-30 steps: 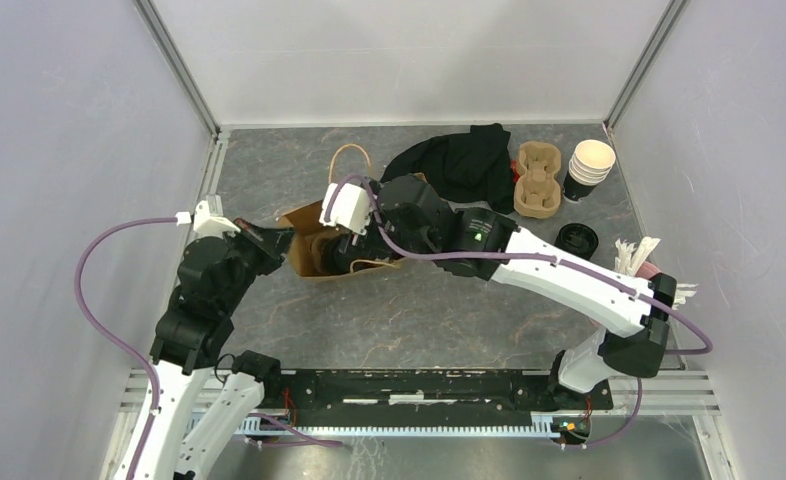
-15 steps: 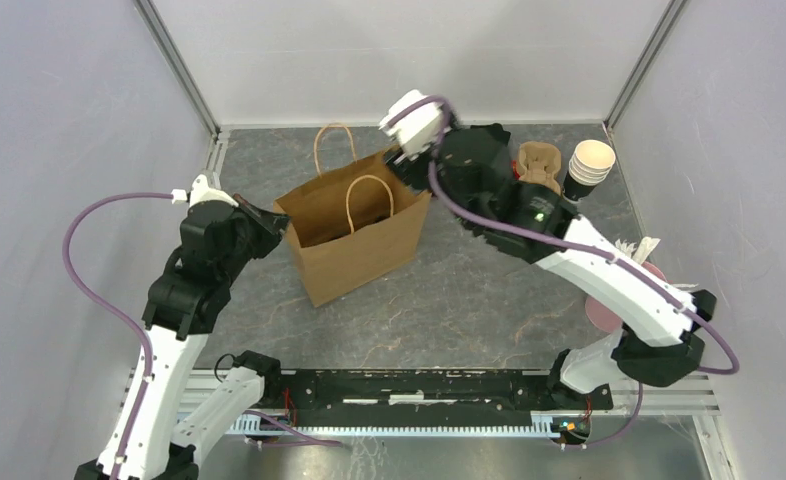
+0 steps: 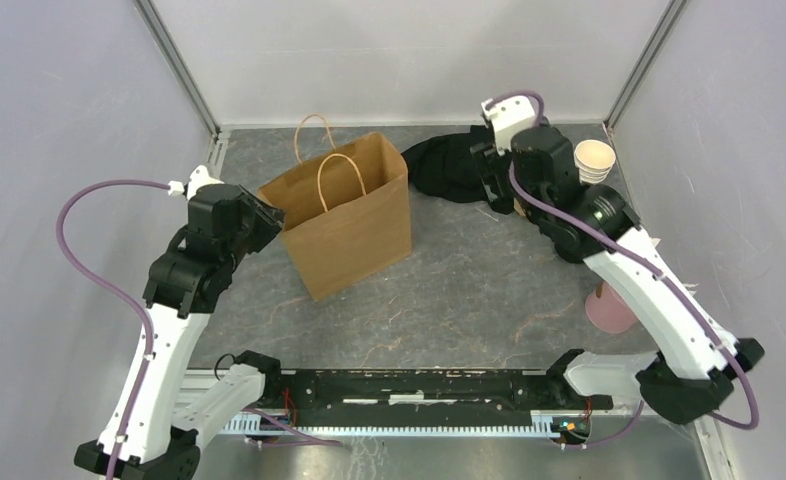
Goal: Pack the takeout coffee
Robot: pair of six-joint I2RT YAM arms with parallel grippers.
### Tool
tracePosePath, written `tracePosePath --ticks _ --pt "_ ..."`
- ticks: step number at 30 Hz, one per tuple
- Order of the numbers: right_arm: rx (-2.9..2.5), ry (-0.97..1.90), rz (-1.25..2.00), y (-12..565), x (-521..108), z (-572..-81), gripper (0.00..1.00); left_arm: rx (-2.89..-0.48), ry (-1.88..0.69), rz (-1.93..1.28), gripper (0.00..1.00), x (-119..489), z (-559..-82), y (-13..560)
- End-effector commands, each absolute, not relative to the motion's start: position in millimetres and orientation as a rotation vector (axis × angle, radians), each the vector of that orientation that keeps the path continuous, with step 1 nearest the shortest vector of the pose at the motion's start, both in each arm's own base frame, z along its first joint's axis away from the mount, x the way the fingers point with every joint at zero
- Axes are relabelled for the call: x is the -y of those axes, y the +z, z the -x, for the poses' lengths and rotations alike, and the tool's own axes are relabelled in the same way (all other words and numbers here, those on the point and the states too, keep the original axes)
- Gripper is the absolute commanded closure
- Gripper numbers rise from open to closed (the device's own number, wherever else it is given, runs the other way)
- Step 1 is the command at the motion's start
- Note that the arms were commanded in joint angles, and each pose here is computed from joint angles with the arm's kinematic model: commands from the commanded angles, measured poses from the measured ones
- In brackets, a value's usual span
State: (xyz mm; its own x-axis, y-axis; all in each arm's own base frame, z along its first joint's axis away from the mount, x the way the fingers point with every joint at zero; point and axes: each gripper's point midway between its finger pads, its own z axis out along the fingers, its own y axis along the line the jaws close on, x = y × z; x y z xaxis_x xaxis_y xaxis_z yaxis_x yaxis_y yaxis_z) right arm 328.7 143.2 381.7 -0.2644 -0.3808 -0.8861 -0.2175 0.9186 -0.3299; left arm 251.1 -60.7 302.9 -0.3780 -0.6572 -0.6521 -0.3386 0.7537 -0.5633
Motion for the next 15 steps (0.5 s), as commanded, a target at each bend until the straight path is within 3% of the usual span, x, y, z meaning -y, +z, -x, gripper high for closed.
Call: tracePosePath --ticks 1,8,15 --pt "-1.943 -0.198 0.285 365.0 -91.5 -280.6 0.25 -1.942 -0.377 0.714 0.59 49.0 -244.1 316.9" --pt "-2.008 -0.309 0.069 333.4 -27.6 -238.3 0.26 -1.901 -0.389 0.607 0.35 48.4 -235.0 338.9" --pt "-2.171 -0.347 -0.127 293.3 17.4 -256.4 0.27 -1.807 -0.492 0.397 0.15 62.1 -219.0 387.1"
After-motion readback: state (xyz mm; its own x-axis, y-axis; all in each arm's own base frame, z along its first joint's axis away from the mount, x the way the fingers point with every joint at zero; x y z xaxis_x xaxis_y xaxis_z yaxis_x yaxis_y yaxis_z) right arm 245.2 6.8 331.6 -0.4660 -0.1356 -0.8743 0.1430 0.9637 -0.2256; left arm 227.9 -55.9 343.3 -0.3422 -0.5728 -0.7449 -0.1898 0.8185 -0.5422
